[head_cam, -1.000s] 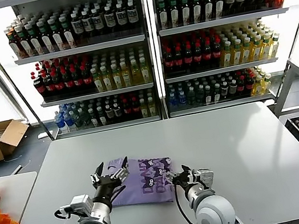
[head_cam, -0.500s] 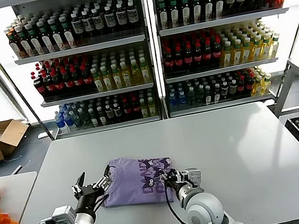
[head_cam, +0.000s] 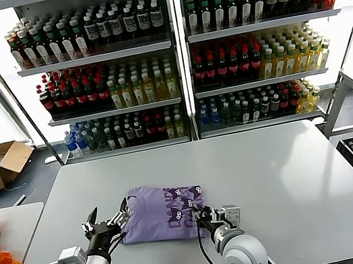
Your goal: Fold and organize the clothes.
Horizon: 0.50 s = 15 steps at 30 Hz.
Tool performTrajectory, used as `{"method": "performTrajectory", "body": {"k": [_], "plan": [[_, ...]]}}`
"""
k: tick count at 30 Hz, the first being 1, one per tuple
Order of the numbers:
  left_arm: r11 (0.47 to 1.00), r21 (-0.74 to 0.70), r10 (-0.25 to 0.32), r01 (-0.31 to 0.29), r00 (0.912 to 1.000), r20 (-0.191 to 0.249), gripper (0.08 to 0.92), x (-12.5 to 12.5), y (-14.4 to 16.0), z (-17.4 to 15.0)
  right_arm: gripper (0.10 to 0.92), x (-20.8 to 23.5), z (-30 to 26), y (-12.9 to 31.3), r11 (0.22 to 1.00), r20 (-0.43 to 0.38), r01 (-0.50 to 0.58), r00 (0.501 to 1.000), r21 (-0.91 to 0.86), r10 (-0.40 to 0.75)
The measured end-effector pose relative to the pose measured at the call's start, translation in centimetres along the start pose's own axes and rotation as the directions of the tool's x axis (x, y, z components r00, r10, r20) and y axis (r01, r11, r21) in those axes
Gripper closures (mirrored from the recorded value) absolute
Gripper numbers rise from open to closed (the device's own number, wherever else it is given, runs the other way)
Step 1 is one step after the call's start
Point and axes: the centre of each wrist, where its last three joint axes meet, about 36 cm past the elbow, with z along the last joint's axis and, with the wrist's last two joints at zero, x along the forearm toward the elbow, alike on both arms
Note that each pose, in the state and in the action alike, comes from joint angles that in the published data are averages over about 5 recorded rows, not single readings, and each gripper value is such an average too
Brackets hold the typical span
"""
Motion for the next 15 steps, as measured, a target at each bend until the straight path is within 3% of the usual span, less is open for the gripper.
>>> {"method": "performTrajectory", "body": {"k": [9, 15], "plan": [[1.000, 0.016, 0.002, -0.002, 1.0000, 0.007, 0.177, 0.2, -0.4, -0.1, 0.900, 0.6, -0.5, -1.8, 0.999, 0.020, -0.020, 1.000, 0.025, 0.019], [1.000, 0.023, 0.007, -0.007, 1.0000, 0.006, 0.177, 0.2, -0.7, 0.0, 0.915, 0.9, -1.2, -4.0, 0.997, 0.038, -0.053, 0.998, 0.057, 0.051]]}}
